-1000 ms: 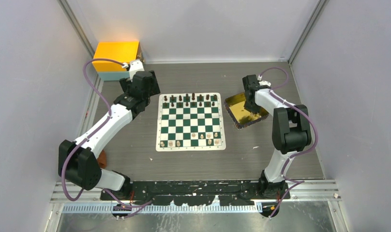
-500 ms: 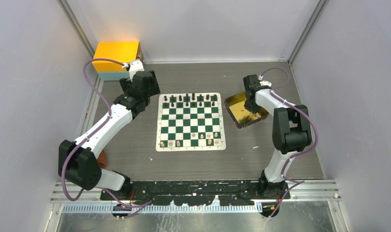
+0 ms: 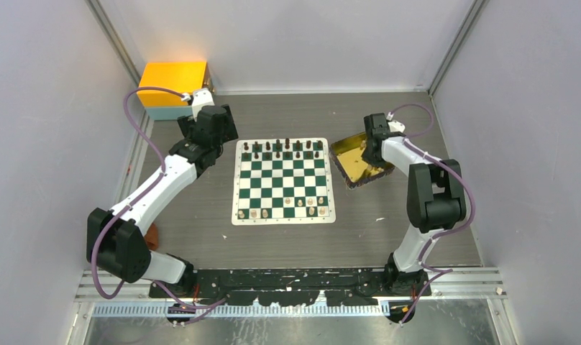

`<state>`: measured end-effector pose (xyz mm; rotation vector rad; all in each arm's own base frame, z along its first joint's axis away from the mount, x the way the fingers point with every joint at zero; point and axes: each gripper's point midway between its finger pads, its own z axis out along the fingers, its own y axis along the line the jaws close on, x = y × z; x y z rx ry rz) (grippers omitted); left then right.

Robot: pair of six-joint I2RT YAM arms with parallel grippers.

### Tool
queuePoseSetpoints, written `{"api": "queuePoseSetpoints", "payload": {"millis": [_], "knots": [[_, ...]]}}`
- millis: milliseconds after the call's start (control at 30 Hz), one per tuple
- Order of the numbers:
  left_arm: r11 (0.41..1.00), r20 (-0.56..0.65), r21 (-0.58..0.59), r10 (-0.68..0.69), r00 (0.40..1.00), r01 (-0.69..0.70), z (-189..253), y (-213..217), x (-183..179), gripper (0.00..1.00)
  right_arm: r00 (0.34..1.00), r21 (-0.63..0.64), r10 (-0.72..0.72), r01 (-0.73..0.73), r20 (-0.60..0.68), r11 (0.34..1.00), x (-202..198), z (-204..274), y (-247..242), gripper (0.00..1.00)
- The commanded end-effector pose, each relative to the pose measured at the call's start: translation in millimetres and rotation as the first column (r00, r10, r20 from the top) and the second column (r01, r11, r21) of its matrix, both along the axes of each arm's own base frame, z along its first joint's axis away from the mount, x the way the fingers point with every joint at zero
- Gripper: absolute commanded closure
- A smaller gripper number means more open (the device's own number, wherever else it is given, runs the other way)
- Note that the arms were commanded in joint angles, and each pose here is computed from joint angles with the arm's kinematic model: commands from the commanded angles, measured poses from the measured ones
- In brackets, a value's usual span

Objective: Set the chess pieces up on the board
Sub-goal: Pick up the chess piece from the storage box.

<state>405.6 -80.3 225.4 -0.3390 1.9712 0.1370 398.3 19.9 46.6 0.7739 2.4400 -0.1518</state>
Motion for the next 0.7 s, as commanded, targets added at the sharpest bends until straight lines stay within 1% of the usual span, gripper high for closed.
{"api": "queuePoseSetpoints", "payload": {"millis": [0, 200, 667], "knots": [[1.000, 0.069, -0.010, 0.013, 0.998, -0.013, 22, 0, 6, 0.02, 0.997, 0.062, -0.022, 0.017, 0.073, 0.998, 2, 11, 8, 1.00], [1.000, 0.064, -0.014, 0.011, 0.998, -0.010, 19, 0, 6, 0.02, 0.991, 0.004, -0.059, 0.059, 0.123, 0.998, -7, 22, -7, 1.00], [1.000, 0.060, -0.019, 0.008, 0.998, -0.007, 18, 0, 3, 0.02, 0.987, -0.103, -0.075, 0.089, 0.141, 0.991, -18, 31, -28, 1.00]]}}
